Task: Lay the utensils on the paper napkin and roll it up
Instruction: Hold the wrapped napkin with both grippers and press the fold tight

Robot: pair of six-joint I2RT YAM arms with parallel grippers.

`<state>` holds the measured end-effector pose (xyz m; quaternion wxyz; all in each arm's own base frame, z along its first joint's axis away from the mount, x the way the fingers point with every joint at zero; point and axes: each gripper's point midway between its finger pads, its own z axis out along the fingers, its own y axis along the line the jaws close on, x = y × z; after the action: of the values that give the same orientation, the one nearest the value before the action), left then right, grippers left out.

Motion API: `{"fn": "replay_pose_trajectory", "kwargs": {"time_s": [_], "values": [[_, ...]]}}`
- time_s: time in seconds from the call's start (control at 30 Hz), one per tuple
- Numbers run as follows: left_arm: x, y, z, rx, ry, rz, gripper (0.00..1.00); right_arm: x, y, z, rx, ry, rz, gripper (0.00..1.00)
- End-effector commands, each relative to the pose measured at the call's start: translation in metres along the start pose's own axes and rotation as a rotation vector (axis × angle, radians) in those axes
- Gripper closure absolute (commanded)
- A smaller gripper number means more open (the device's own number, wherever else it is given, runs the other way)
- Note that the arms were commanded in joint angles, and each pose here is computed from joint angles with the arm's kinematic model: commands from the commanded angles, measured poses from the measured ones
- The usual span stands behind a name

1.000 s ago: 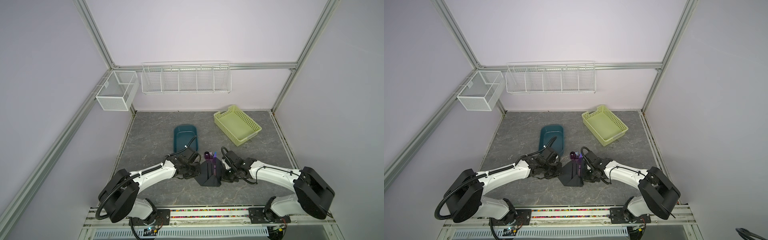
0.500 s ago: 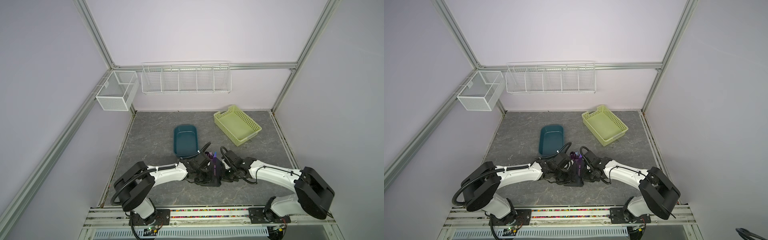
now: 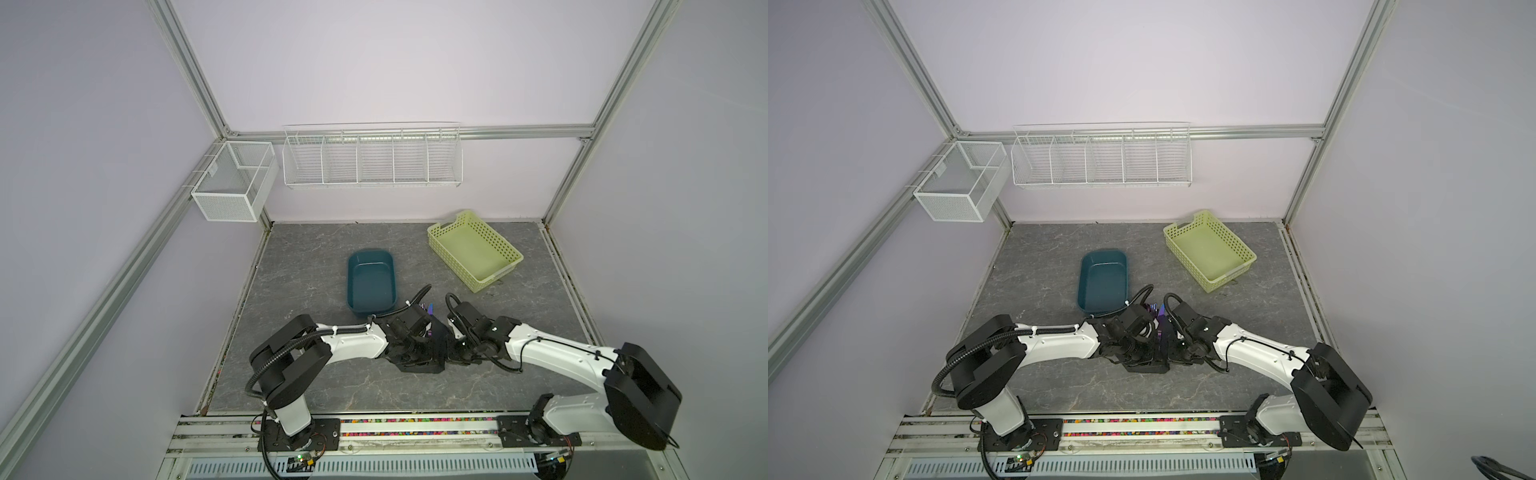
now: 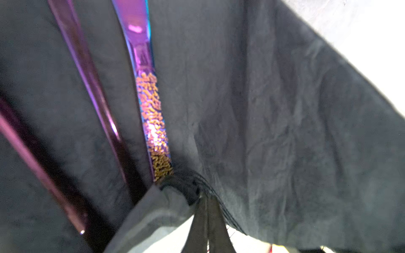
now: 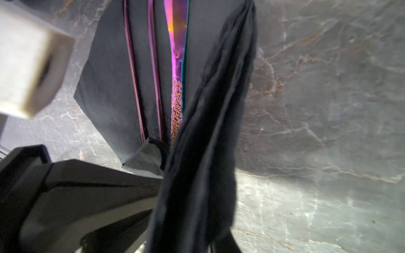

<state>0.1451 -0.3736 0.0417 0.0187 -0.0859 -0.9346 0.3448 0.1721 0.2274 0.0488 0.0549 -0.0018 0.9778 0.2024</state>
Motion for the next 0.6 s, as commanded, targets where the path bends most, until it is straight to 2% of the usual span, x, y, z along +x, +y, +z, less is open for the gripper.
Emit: {"fn": "replay_pose_trajectory", "kwargs": {"time_s": [0.0,0.17,0.57], "values": [[-0.005,0.004,0.003,-0.036,-0.015,-0.008,1.0,0.006,-0.005,-0.001,0.01,0.006,0.009,0.87],[-0.003,0.018,0.005,-0.1,-0.012,-0.009,1.0,0.005,0.0,0.0,-0.008,0.01,0.008,0.87],[-0.009,0.01,0.012,-0.059,-0.022,0.001,1.0,0.006,0.007,0.002,-0.042,0.022,0.0,0.87]]}}
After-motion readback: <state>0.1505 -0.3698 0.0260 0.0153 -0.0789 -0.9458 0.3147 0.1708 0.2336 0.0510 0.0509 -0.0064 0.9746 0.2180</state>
